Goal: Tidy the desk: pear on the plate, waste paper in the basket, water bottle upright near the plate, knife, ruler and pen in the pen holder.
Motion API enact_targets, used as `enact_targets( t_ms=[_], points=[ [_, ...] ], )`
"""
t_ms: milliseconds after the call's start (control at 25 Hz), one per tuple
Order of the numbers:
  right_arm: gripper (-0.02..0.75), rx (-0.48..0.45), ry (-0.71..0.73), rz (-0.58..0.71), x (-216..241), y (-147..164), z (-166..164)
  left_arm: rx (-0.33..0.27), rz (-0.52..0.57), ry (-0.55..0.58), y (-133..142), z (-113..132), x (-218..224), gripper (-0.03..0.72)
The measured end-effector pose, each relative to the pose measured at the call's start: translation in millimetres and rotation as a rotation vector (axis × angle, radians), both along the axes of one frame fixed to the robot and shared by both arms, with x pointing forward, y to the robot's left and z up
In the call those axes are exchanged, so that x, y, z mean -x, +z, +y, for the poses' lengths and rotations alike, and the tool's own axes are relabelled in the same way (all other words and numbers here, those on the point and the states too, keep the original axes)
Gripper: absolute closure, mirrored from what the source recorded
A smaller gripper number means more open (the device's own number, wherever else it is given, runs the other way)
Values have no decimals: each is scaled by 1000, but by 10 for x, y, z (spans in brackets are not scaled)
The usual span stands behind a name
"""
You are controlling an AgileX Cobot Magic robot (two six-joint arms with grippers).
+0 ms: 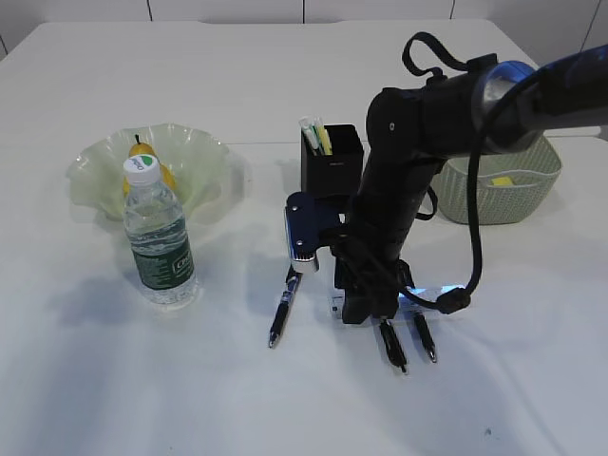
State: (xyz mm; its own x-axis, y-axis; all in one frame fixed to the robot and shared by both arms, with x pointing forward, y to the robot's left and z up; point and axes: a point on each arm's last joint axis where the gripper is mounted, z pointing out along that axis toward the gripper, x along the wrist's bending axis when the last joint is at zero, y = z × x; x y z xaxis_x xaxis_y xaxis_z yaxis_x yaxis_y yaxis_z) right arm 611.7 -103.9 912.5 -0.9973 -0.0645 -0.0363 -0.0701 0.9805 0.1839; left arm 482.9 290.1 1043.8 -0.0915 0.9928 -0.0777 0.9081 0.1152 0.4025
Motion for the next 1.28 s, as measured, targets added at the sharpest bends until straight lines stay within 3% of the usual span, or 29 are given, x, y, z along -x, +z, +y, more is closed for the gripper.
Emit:
enact_targets(
  t_ms=[1280],
  points=[
    [346,36,-45,-4,-57,-156,-11,-2,-5,-1,2,1,-4,214]
  ],
)
